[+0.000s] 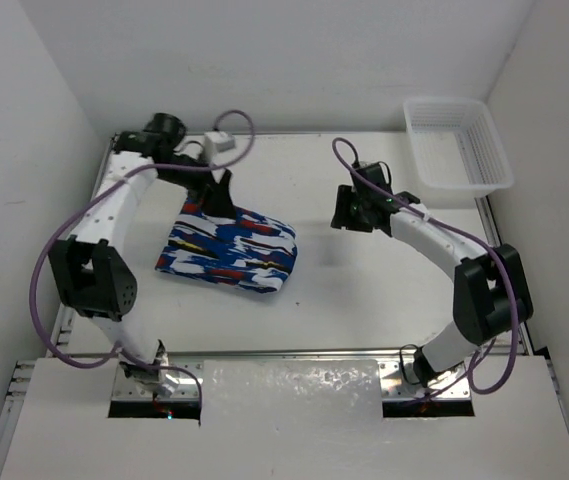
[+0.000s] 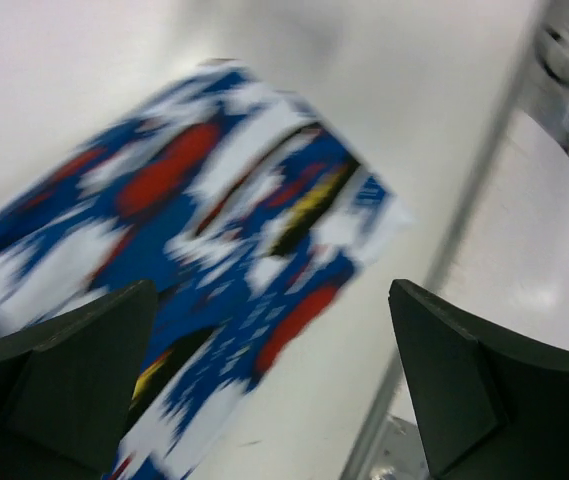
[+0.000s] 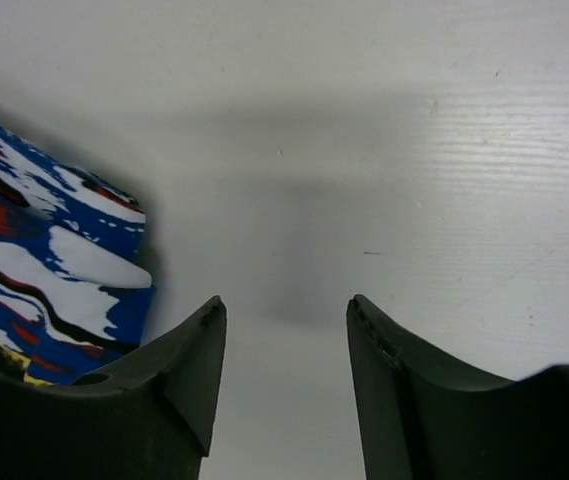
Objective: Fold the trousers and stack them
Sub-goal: Fold the trousers
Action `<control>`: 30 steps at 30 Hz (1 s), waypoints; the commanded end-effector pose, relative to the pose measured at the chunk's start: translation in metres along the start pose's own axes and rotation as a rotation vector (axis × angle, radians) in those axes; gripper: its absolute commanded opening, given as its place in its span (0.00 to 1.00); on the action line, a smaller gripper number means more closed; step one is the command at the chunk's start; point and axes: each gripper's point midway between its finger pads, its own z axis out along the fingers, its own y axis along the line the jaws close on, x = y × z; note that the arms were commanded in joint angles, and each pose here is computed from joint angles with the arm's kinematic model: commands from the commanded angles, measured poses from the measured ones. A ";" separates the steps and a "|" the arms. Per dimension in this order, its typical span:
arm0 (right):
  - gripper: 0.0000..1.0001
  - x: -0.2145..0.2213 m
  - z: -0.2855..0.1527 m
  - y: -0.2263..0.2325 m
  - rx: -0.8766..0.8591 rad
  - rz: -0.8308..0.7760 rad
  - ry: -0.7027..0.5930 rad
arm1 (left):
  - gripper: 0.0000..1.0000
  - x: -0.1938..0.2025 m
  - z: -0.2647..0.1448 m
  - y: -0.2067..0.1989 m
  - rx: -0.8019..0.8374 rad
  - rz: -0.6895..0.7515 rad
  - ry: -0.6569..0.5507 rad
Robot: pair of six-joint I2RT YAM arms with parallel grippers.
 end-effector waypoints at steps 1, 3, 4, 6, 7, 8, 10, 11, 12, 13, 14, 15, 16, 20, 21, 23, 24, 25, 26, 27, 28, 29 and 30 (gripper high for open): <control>0.48 -0.050 -0.035 0.049 -0.130 -0.053 -0.188 | 1.00 -0.012 -0.061 0.060 -0.236 -0.054 -0.166; 0.37 -0.049 -0.039 0.076 -0.181 -0.134 -0.208 | 0.97 0.024 -0.084 0.113 -0.441 -0.229 -0.128; 0.33 -0.044 -0.039 0.106 -0.241 -0.213 -0.216 | 0.84 0.045 -0.076 0.128 -0.458 -0.273 -0.085; 0.24 -0.024 -0.039 0.146 -0.391 -0.288 -0.157 | 0.71 0.067 -0.069 0.140 -0.476 -0.324 -0.043; 0.21 -0.011 -0.040 0.165 -0.464 -0.325 -0.128 | 0.68 0.085 -0.058 0.140 -0.457 -0.361 -0.013; 0.18 0.004 -0.033 0.176 -0.518 -0.352 -0.080 | 0.66 0.088 -0.054 0.144 -0.462 -0.359 -0.020; 0.15 0.043 -0.039 0.197 -0.671 -0.464 0.021 | 0.66 0.111 -0.044 0.149 -0.492 -0.417 0.005; 0.15 0.060 -0.039 0.199 -0.710 -0.520 0.066 | 0.65 0.114 -0.043 0.156 -0.521 -0.412 -0.005; 0.15 0.081 -0.033 0.198 -0.737 -0.566 0.136 | 0.64 0.119 -0.040 0.158 -0.530 -0.432 -0.002; 0.13 0.104 -0.031 0.190 -0.723 -0.657 0.210 | 0.64 0.132 -0.035 0.159 -0.531 -0.456 0.013; 0.11 0.119 -0.025 0.181 -0.708 -0.691 0.268 | 0.63 0.139 -0.033 0.159 -0.530 -0.478 0.019; 0.08 0.140 -0.010 0.170 -0.681 -0.707 0.353 | 0.63 0.146 -0.030 0.158 -0.531 -0.492 0.030; 0.06 0.156 -0.003 0.156 -0.650 -0.723 0.425 | 0.63 0.157 -0.025 0.156 -0.527 -0.510 0.041; 0.01 0.183 0.032 0.124 -0.521 -0.678 0.521 | 0.63 0.178 -0.019 0.149 -0.529 -0.528 0.070; 0.01 0.180 0.040 0.122 -0.493 -0.637 0.517 | 0.63 0.186 -0.017 0.146 -0.527 -0.537 0.085; 0.00 0.167 0.051 0.113 -0.411 -0.609 0.481 | 0.63 0.191 -0.015 0.143 -0.525 -0.536 0.095; 0.00 0.153 0.057 0.105 -0.349 -0.587 0.444 | 0.63 0.196 -0.013 0.139 -0.519 -0.543 0.101; 0.00 0.147 0.059 0.103 -0.333 -0.576 0.431 | 0.63 0.198 -0.013 0.138 -0.516 -0.544 0.106; 0.00 0.139 0.062 0.099 -0.321 -0.550 0.414 | 0.63 0.203 -0.012 0.137 -0.516 -0.545 0.118; 0.00 0.135 0.063 0.098 -0.314 -0.543 0.404 | 0.63 0.206 -0.011 0.136 -0.515 -0.551 0.130; 0.00 0.132 0.063 0.099 -0.316 -0.538 0.395 | 0.63 0.209 -0.013 0.137 -0.519 -0.550 0.135; 0.00 0.130 0.063 0.099 -0.315 -0.539 0.391 | 0.63 0.212 -0.014 0.138 -0.524 -0.556 0.144; 0.00 0.129 0.061 0.100 -0.311 -0.538 0.399 | 0.63 0.215 -0.015 0.139 -0.526 -0.562 0.149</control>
